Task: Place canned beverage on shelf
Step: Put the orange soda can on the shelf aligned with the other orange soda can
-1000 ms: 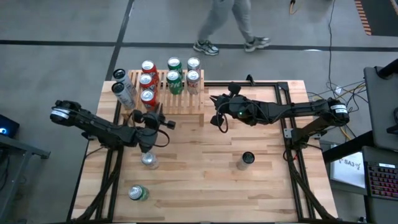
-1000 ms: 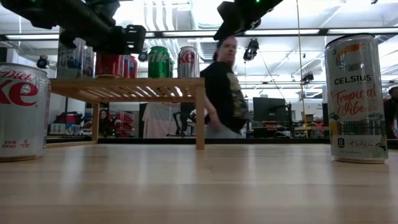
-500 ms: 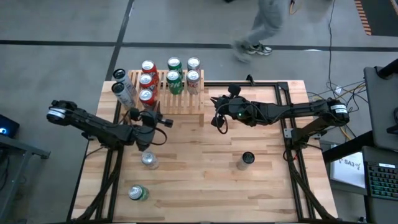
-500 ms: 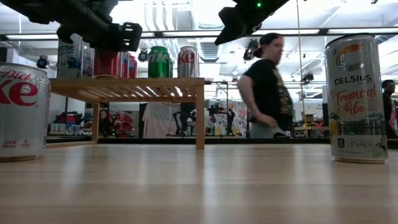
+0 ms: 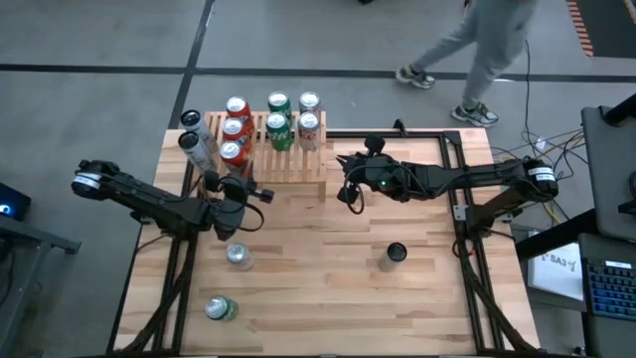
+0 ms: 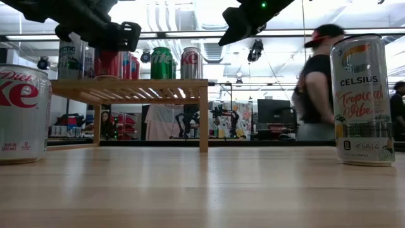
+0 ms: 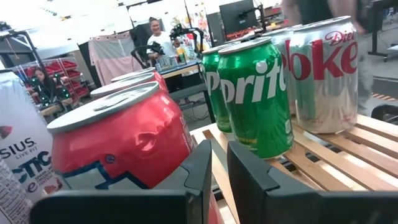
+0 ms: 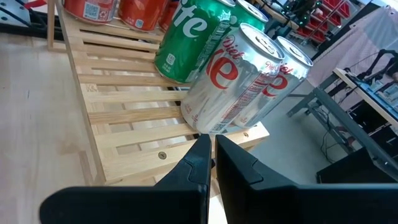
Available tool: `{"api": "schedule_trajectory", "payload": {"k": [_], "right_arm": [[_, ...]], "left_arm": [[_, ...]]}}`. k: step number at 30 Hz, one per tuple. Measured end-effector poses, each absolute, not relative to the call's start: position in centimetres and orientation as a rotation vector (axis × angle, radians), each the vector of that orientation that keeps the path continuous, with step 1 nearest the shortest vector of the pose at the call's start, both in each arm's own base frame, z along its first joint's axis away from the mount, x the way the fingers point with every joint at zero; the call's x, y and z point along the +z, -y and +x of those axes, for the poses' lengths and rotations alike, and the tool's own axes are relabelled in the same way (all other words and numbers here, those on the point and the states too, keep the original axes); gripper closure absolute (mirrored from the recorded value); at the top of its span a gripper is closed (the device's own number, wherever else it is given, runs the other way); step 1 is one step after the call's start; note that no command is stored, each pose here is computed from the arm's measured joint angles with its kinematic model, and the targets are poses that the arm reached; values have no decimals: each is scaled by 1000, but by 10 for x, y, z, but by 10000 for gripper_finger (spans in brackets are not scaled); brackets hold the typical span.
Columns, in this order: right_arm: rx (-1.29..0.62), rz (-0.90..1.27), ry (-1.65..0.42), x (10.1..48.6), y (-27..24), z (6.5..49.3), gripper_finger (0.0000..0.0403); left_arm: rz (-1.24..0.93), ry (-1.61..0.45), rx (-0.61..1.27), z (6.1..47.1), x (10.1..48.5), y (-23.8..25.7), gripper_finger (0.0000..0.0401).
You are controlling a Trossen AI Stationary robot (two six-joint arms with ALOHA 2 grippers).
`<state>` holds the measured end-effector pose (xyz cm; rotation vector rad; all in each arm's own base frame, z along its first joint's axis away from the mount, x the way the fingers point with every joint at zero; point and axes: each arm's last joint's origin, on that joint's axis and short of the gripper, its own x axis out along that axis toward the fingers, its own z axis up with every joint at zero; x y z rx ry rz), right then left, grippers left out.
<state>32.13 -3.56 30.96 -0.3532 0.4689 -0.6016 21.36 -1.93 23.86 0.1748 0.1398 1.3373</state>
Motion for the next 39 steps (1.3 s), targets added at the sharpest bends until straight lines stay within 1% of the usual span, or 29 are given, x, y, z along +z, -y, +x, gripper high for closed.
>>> {"api": "schedule_trajectory", "payload": {"k": [25, 31, 35, 37, 39], "right_arm": [[-602, -353, -467, 310, 36, 321, 390], [-604, -347, -464, 310, 36, 321, 390], [-600, -311, -446, 312, 35, 321, 390], [-526, -270, -417, 317, 34, 323, 390], [-408, -215, -357, 323, 31, 328, 390]], "left_arm": [[264, -210, 1334, 218, 224, 20, 365], [255, -206, 1300, 218, 225, 23, 365], [245, -204, 1183, 224, 242, 35, 365], [257, -202, 1152, 227, 255, 43, 365], [284, -205, 1110, 227, 272, 53, 365]]}}
